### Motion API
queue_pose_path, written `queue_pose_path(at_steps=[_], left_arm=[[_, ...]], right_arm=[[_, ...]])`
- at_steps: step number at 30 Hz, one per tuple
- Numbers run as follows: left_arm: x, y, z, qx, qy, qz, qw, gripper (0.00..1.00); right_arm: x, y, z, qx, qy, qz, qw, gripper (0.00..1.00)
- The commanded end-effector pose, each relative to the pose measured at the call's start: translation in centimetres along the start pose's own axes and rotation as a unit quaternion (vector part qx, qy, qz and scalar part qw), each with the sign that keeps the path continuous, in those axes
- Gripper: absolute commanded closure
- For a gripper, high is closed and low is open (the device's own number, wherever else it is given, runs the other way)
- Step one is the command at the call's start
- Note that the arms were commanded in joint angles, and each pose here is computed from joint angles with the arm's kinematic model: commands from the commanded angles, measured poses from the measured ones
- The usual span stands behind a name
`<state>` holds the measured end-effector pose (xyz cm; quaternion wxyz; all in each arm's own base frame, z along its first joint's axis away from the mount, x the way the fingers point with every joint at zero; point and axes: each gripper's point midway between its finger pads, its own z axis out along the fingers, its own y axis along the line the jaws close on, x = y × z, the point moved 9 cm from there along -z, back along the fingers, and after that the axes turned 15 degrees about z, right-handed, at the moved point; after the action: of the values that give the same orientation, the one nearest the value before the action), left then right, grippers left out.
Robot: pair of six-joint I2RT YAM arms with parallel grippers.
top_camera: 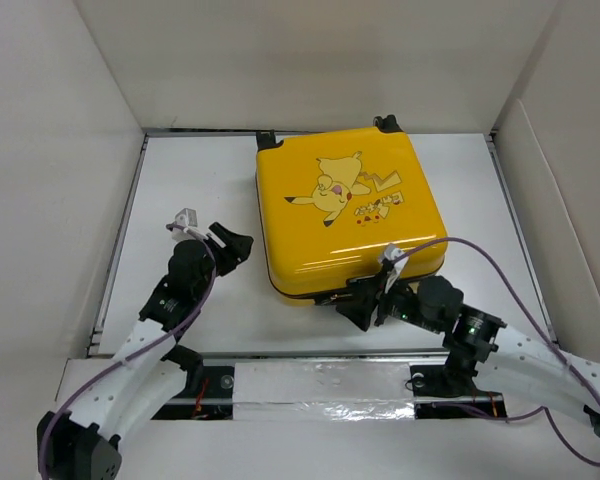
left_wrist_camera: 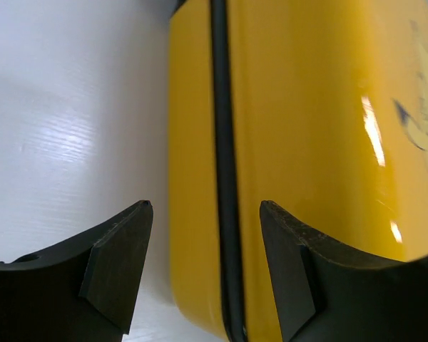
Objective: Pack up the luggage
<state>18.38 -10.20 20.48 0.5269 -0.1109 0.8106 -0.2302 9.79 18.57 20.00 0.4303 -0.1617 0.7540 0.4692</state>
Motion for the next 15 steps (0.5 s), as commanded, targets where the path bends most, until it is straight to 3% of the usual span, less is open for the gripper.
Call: queue_pose_path(at_steps=[1, 4, 8, 13, 14, 15], left_arm=[[-1.4, -0.3, 1.3, 0.006, -0.039, -0.027, 0.999, 0.42], [-3.1, -0.9, 2.4, 0.024, -0.058, -0.044, 0.997, 0.37], [-5.9, -2.6, 2.9, 0.072, -0.077, -0.05, 0.993, 0.31], [-3.3, -2.2, 2.1, 0.123, -0.056, -0.048, 0.99, 0.4], [-2.4, -1.4, 1.8, 0.112, -0.053, -0.047, 0.991, 0.43], [-1.8, -1.1, 1.7, 0.102, -0.049, -0.039, 0.993, 0.47]], right_arm=[[-3.6, 1.0, -2.1, 0.016, -0.042, -0.003, 0.999, 0.31], [-7.0, 1.0, -3.8, 0.065, -0.107, 0.011, 0.992, 0.26], [-11.0, -0.3, -6.1, 0.177, -0.199, 0.031, 0.963, 0.28], [-16.1, -4.0, -9.0, 0.343, -0.348, 0.031, 0.872, 0.22], [-17.4, -5.9, -10.0, 0.393, -0.369, 0.035, 0.841, 0.22], [-17.9, -8.1, -8.8, 0.415, -0.338, 0.04, 0.844, 0.23]])
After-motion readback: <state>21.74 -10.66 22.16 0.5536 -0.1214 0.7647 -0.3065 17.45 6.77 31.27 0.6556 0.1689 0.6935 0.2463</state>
